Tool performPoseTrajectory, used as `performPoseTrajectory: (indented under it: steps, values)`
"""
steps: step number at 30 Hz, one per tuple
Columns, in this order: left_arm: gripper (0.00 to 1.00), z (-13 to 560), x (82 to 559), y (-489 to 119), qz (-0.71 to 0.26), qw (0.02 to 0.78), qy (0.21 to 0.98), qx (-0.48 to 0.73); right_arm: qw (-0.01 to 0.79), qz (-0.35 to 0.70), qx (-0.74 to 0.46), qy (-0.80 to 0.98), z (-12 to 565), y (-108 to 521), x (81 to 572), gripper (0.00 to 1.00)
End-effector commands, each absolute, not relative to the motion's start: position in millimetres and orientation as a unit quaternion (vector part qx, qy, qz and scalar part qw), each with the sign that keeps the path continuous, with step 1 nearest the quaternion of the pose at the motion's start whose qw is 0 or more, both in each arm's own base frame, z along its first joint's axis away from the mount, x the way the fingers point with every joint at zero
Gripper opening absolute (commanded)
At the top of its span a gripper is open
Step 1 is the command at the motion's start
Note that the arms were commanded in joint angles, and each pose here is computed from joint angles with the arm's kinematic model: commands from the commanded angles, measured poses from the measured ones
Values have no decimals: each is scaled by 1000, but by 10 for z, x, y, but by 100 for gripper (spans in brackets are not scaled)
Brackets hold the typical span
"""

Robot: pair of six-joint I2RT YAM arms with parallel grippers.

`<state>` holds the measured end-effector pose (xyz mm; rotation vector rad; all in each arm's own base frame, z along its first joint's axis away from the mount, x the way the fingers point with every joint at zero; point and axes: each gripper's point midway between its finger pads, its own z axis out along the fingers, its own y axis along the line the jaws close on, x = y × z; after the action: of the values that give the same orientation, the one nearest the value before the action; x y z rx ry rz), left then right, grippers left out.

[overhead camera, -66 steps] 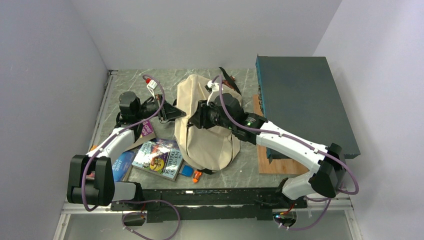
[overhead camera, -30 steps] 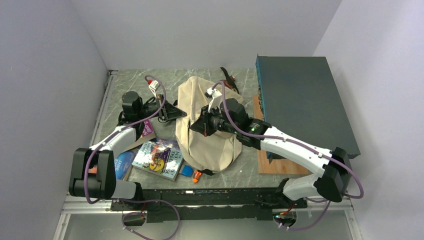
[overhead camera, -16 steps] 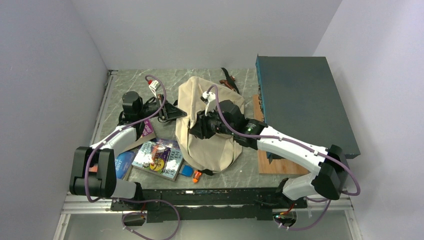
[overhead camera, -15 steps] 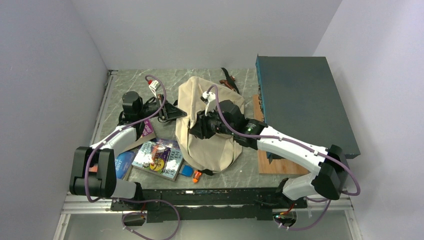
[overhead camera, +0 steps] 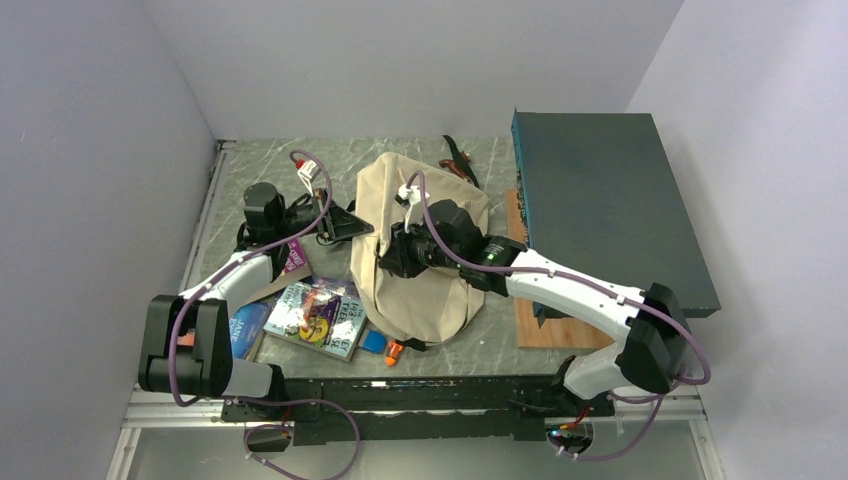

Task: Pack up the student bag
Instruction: Unzip the student bag at the center of the board.

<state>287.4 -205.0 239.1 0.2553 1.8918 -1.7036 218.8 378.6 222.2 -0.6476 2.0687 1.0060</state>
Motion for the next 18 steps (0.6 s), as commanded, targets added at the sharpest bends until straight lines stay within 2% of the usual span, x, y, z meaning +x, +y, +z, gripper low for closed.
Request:
performPoseTrajectory:
  steps: [1, 8, 18]
  values:
    - [0, 2635, 2795, -2066, -641, 319, 683, 146, 394, 383, -258, 795, 2420, 3855, 2253, 1]
    - [0, 2303, 3134, -2014, -585, 286, 756, 72, 433, 309, -326, 781, 2526, 3900, 1911, 0]
    - [0, 2240, 3567, -1945, -568, 259, 781, 21, 372, 256, -399, 798, 1937, 3838, 1383, 0]
